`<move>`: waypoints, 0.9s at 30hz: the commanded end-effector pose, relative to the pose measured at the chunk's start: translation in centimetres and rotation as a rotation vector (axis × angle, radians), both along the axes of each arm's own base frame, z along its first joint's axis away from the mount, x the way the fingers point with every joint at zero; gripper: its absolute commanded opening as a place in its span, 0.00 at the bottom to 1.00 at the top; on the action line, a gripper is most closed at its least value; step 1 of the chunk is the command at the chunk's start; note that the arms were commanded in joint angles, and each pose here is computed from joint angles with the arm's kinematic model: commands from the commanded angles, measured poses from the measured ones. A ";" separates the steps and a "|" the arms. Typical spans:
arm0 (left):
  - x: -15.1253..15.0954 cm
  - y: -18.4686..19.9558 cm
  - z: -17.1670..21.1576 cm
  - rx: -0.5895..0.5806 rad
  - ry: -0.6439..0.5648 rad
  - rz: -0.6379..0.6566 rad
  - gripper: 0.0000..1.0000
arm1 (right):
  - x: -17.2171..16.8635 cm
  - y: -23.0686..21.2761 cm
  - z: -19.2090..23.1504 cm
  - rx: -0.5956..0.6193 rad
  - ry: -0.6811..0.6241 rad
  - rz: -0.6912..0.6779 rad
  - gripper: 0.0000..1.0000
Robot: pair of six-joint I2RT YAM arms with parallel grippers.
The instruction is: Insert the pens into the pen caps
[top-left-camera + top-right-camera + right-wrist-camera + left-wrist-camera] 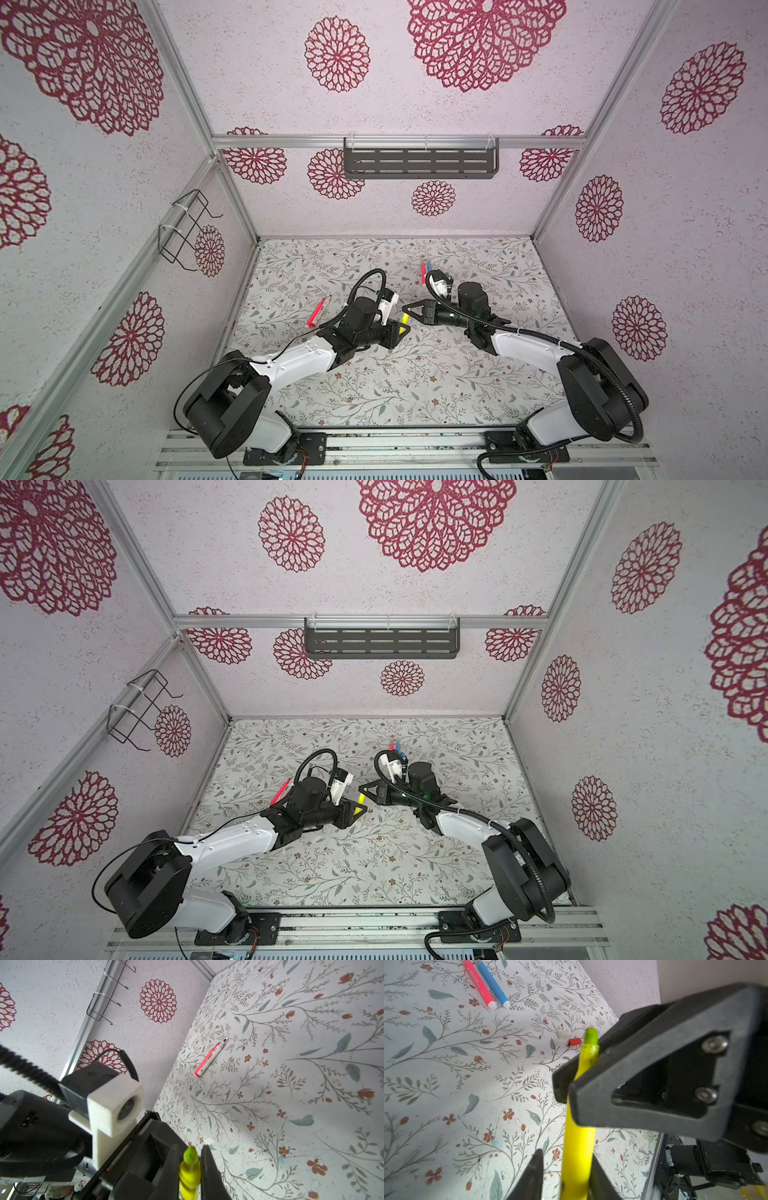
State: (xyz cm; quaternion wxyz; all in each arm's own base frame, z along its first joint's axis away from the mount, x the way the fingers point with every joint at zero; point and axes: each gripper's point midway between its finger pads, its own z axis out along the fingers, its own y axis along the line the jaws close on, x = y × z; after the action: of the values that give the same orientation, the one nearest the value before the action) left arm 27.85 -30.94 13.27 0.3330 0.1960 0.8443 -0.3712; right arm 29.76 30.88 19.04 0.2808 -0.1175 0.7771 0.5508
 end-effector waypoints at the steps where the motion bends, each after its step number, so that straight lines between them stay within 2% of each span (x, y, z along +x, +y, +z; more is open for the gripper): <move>1: 0.3 -0.3 0.8 0.000 -0.035 -0.001 0.21 | -0.1 0.2 3.2 0.065 -0.081 0.008 0.05; 5: 0.5 0.0 1.1 -0.003 -0.047 0.019 0.13 | -0.2 0.2 3.0 0.068 -0.076 0.011 0.05; 7: 0.7 0.3 1.1 0.004 -0.053 0.036 0.09 | -0.3 0.2 3.0 0.069 -0.078 0.012 0.10; 8: 0.8 0.4 1.0 0.010 -0.056 0.044 0.08 | -0.4 0.1 3.0 0.068 -0.078 0.014 0.15; 10: 1.1 0.9 0.8 0.026 -0.059 0.069 0.07 | -0.5 0.0 2.9 0.060 -0.078 0.009 0.36; 12: 1.4 1.4 0.7 0.047 -0.065 0.100 0.05 | -0.3 -0.4 2.7 0.031 -0.081 -0.014 0.44; 15: 1.9 2.6 0.6 0.081 -0.086 0.158 0.04 | 0.4 -1.7 1.9 -0.049 -0.072 -0.080 0.47; 20: 2.2 4.4 0.8 0.095 -0.116 0.228 0.02 | 3.1 -6.8 -0.4 -0.216 0.026 -0.294 0.48; 24: 2.0 5.2 1.1 0.089 -0.130 0.257 0.02 | 4.6 -11.9 -3.3 -0.429 0.100 -0.463 0.48; 27: 1.7 5.6 1.2 0.083 -0.134 0.267 0.01 | 5.2 -14.8 -4.7 -0.541 0.129 -0.533 0.48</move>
State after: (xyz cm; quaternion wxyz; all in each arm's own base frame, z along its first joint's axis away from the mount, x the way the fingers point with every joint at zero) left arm 29.25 -26.06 13.83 0.4100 0.1345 0.8578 -0.2792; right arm 34.86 19.77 15.90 0.3271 0.0355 0.8825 0.3360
